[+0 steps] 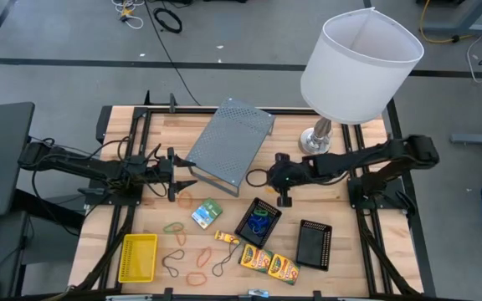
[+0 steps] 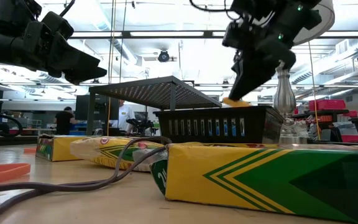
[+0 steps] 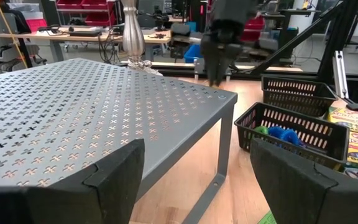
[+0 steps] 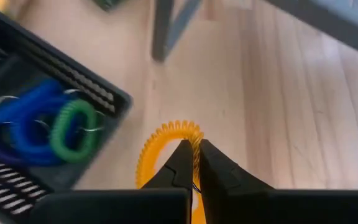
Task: Pick & Place Office Desk Supplies
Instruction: Put the orange spring keychain into the left black bin
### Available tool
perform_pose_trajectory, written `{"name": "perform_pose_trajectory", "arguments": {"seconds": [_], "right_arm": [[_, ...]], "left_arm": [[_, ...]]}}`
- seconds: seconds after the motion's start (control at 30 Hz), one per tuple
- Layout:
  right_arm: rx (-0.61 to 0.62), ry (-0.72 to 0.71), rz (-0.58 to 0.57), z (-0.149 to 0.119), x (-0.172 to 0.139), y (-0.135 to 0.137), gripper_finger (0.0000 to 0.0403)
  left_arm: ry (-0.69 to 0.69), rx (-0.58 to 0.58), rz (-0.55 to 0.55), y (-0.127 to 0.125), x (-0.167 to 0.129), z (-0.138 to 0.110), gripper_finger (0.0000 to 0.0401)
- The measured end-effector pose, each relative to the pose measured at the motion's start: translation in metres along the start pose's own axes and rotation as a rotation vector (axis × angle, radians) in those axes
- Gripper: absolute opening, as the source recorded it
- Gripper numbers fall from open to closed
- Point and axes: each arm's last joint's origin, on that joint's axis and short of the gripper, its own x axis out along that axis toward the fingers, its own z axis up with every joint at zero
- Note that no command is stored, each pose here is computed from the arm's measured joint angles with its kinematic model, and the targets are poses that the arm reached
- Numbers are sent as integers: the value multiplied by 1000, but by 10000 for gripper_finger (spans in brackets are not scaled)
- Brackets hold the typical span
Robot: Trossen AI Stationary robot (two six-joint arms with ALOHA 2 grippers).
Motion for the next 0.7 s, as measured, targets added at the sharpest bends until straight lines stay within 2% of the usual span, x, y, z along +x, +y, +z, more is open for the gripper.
{"name": "perform_pose_trajectory", "arguments": {"seconds": [0.27,0.47,0.7], "right_arm": [[-56,-249,190,18,-4,16,8],[-80,-447,341,11,2,26,8],[-34,-481,433,-6,8,34,8]], "left_arm": [[-1,0,0,0,0,0,293],[-2,0,0,0,0,0,293],[-2,-1,0,0,0,0,293]]}}
